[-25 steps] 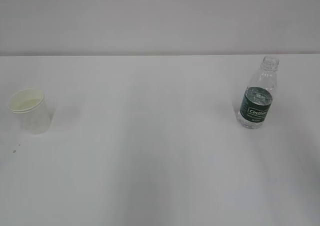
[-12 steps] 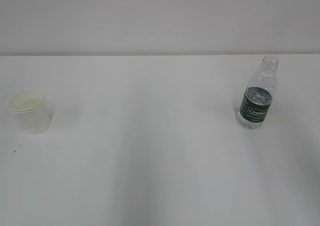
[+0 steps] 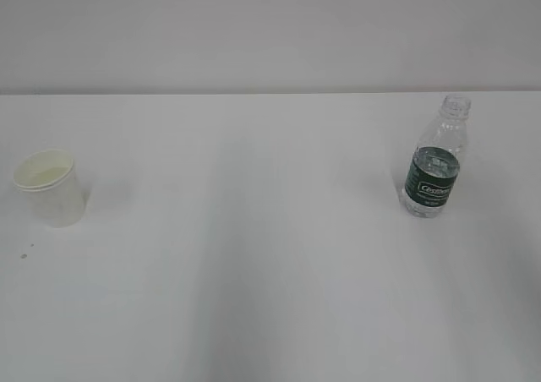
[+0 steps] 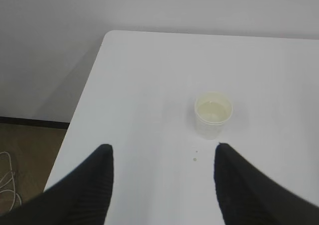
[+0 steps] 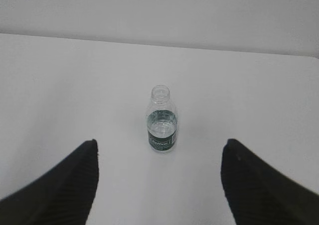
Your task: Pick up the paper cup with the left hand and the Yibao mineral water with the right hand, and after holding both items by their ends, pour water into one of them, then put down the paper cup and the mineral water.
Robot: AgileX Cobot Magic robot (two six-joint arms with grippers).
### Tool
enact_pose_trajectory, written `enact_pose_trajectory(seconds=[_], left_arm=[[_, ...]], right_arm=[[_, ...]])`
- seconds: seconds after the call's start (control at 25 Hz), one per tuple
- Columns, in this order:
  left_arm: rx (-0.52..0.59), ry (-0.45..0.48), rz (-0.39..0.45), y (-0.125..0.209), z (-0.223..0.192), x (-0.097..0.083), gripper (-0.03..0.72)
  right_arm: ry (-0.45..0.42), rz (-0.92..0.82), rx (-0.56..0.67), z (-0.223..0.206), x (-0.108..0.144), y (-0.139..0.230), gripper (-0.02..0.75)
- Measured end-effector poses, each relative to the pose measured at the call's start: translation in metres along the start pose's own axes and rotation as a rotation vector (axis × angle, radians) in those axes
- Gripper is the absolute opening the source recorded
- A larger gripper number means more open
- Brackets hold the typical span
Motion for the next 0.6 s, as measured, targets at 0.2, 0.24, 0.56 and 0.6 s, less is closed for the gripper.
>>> enact_pose_trajectory(seconds=[0.2,0.24,0.56,0.6], left_arm=[[-0.009,0.000,0.000,-0.001,0.000,0.000,0.449],[-0.011,0.000,0.000,-0.002,0.000,0.000,0.449],[0.007,0.003,-0.015,0.001,0.000,0.000,0.449],[0.012,0.003,-0.029,0.002,0.000,0.000,0.449]], right_arm=[[0.002,0.006,-0.015,0.009,-0.004,0.016,0.571],[0.006,0.009,-0.016,0.010,-0.005,0.017,0.571],[0.026,0.031,-0.029,0.014,-0.011,0.028,0.570],[0.035,0.037,-0.027,0.013,-0.013,0.031,0.570]])
Point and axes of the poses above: a point on each arm's last joint axis where the gripper is mounted, z pointing back along that axis away from the gripper, x along the wrist's bending axis when the last joint is at zero, y = z × x, the point moved 5 cm from there along -z, pointing out along that axis toward the gripper, and after that the axes turned 15 degrees about -z, right-handed, at the moved point
